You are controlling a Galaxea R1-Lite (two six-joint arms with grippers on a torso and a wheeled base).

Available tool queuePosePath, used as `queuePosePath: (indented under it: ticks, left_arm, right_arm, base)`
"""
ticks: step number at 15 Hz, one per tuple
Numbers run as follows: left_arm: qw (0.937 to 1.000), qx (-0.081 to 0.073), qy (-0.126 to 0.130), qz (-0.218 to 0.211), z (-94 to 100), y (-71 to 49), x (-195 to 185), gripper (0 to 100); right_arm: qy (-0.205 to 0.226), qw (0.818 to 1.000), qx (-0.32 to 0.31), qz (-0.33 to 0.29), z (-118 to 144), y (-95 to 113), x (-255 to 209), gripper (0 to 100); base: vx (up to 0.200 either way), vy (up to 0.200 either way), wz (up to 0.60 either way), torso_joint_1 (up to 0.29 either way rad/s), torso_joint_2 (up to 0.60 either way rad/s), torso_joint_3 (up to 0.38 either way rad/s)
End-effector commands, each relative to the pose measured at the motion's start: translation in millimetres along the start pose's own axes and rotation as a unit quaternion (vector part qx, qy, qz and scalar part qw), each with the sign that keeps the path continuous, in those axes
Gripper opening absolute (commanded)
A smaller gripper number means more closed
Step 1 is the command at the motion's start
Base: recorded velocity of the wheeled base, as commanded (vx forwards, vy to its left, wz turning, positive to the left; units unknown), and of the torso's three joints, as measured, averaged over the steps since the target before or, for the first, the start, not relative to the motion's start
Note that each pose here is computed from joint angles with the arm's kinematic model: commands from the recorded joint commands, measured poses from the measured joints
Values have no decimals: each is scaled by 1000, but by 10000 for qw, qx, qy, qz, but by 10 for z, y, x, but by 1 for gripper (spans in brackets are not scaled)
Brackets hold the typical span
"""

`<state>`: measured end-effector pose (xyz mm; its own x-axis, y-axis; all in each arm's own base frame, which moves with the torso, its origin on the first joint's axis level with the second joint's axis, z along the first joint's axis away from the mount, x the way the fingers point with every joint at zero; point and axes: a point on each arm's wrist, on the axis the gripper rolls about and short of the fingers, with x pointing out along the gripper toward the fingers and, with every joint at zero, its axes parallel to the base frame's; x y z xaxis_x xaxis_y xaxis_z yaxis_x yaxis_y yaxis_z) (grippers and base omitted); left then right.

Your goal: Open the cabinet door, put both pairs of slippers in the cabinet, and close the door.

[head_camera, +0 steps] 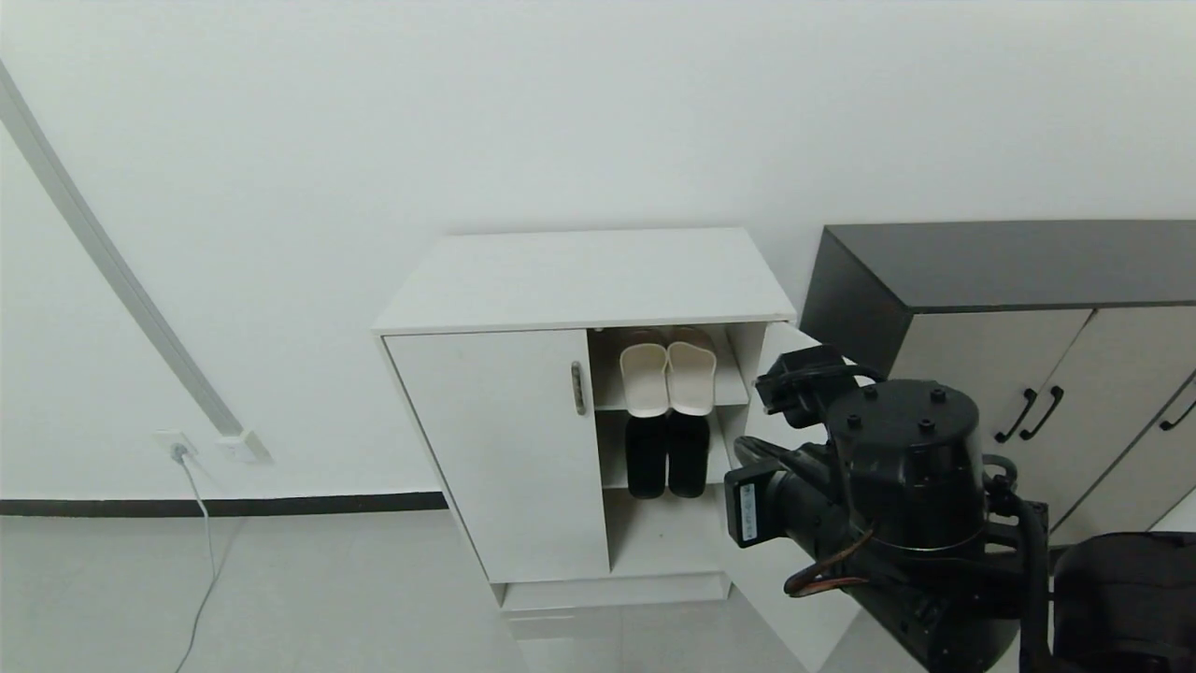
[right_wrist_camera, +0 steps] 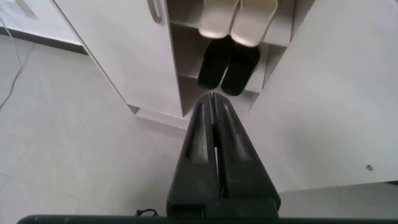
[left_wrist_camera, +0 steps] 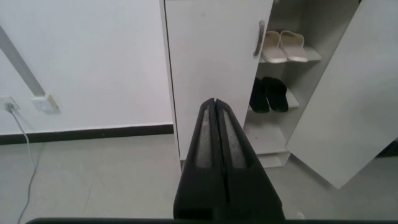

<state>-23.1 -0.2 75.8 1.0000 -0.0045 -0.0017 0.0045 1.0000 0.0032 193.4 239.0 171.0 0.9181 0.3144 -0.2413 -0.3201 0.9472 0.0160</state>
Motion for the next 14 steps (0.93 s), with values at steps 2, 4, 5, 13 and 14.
queuePosePath:
  ticks: [2, 4, 5, 13, 14]
  left_arm:
    - [10000, -1, 7, -1, -1, 0, 1, 0]
    - [10000, -1, 7, -1, -1, 0, 1, 0]
    - [10000, -1, 7, -1, -1, 0, 1, 0]
    - [10000, -1, 7, 7, -1, 0, 1, 0]
    - [10000, -1, 7, -1, -1, 0, 1, 0]
  right_arm:
    - [-65, 9999, 54, 107, -6, -56, 5, 0]
    - [-72, 9999, -23, 71, -32, -76, 34, 0]
    - [-71, 10000, -19, 63, -31, -83, 39, 0]
    - [-19, 10000, -57, 47, -58, -95, 37, 0]
    - [-19, 10000, -57, 47, -58, -95, 37, 0]
  base:
    - [0, 0, 0, 251, -574, -312]
    - [0, 0, 0, 71, -178, -100]
    - [0, 0, 0, 27, -51, -27]
    - [0, 0, -75, 1, 0, 0]
    - [0, 0, -600, 2, 7, -2]
